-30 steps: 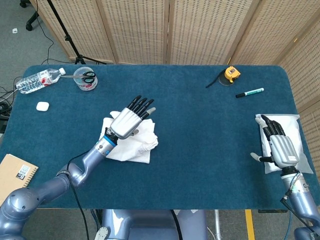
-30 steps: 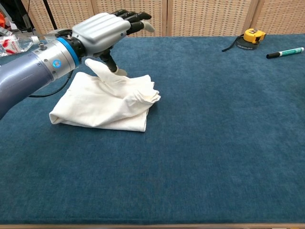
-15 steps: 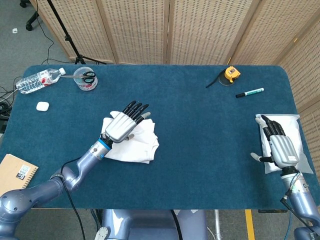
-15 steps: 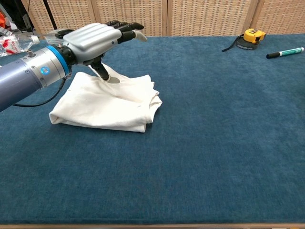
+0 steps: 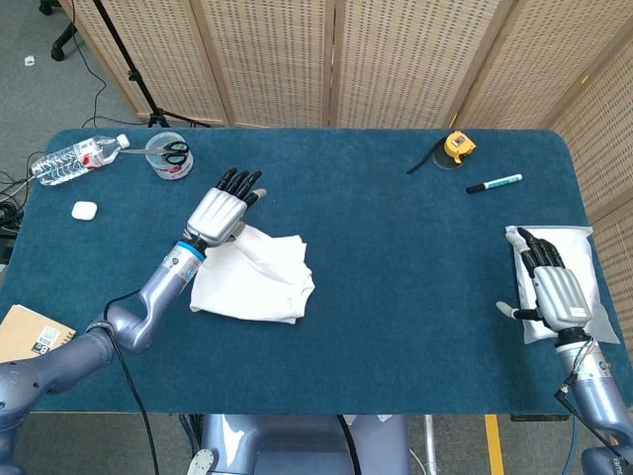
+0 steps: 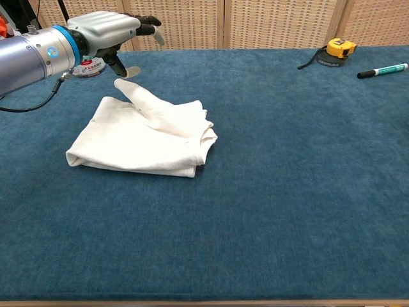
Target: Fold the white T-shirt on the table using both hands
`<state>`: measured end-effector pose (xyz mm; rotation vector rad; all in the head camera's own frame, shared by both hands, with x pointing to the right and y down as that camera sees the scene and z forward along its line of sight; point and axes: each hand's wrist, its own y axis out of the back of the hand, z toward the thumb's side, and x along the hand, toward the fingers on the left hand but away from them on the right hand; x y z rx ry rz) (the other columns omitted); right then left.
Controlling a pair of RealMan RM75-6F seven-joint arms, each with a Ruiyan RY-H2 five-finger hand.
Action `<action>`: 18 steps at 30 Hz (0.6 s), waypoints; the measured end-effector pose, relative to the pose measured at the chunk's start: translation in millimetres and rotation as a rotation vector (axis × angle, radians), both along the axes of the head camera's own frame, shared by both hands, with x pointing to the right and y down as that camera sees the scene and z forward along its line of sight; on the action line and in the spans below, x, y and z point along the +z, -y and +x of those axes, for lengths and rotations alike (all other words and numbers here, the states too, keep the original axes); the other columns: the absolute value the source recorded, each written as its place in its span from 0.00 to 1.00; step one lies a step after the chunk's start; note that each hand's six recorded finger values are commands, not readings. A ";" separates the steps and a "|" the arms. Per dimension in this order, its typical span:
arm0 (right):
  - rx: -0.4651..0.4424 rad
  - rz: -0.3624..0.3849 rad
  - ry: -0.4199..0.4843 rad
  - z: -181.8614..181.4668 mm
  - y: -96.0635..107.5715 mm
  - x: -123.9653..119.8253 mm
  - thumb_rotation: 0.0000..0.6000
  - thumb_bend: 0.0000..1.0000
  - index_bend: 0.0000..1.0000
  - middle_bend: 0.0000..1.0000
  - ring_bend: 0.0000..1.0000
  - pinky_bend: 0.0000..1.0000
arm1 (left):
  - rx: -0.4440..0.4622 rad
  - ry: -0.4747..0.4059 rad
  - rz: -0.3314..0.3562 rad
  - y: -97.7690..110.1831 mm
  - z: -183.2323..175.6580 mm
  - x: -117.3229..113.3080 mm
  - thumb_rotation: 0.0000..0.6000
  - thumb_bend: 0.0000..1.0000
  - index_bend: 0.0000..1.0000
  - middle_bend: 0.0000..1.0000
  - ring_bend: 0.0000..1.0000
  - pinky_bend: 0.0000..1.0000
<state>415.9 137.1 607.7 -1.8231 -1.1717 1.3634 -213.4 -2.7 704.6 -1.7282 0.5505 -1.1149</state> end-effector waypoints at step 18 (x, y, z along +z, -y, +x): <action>0.002 -0.008 -0.006 -0.3 -0.2 2.6 1.00 0.13 0.00 0.00 0.00 0.00 | -0.040 0.143 -0.121 -11.6 -40.2 28.3 1.00 0.47 0.43 0.00 0.00 0.00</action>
